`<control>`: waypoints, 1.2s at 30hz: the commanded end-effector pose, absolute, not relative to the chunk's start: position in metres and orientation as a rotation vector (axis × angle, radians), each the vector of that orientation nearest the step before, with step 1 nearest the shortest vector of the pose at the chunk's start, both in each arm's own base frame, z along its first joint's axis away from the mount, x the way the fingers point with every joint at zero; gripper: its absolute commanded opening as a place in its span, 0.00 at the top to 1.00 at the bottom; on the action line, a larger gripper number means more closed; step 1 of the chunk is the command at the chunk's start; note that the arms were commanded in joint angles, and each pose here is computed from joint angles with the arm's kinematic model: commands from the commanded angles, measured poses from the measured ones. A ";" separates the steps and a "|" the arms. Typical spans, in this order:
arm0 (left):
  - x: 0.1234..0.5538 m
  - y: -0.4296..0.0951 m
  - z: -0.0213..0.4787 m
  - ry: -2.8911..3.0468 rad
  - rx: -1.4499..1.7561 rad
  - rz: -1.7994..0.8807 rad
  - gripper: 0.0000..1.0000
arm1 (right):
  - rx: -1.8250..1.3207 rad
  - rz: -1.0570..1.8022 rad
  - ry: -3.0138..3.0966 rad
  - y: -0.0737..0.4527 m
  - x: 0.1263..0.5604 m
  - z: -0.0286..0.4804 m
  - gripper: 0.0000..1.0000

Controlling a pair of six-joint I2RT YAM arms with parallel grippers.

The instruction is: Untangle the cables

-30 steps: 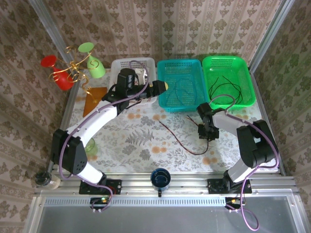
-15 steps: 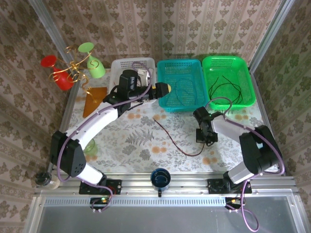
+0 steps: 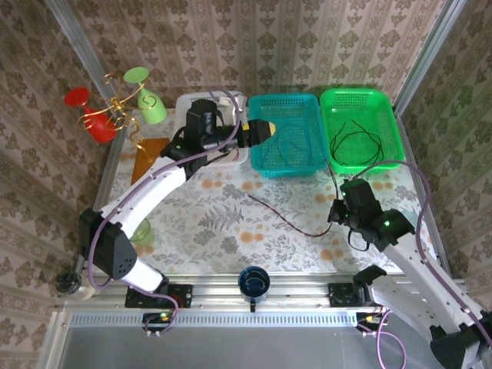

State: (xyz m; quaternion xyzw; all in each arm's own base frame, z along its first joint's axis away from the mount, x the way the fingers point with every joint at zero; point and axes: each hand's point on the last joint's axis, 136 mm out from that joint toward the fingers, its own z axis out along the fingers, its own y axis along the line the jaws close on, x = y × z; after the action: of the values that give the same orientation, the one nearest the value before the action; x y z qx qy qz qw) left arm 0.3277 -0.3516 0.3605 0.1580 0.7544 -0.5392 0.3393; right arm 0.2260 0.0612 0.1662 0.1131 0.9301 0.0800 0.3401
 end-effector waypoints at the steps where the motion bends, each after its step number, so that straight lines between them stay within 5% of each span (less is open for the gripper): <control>1: 0.330 -0.361 0.386 1.889 0.438 -1.485 0.24 | 0.277 0.229 2.200 0.060 0.249 0.217 1.00; 11: 0.349 -0.369 0.424 1.780 0.418 -1.633 0.29 | 0.088 0.299 1.814 0.091 0.296 0.313 1.00; 33: 0.342 -0.453 0.406 1.802 0.553 -1.768 0.30 | -0.093 0.454 1.840 0.141 0.311 0.310 1.00; 35: 0.339 -0.458 0.405 1.793 0.563 -1.785 0.45 | -0.103 0.459 1.862 0.144 0.311 0.305 1.00; 36: 0.338 -0.460 0.406 1.788 0.567 -1.793 0.63 | -0.107 0.460 1.870 0.145 0.312 0.302 1.00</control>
State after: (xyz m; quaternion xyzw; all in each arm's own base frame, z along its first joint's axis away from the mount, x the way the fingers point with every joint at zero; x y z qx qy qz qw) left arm 0.3445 -0.4569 0.3793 0.1907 0.6939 -0.6454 0.2561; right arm 0.3120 0.1348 0.2872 -0.0406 0.8075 0.1686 0.5638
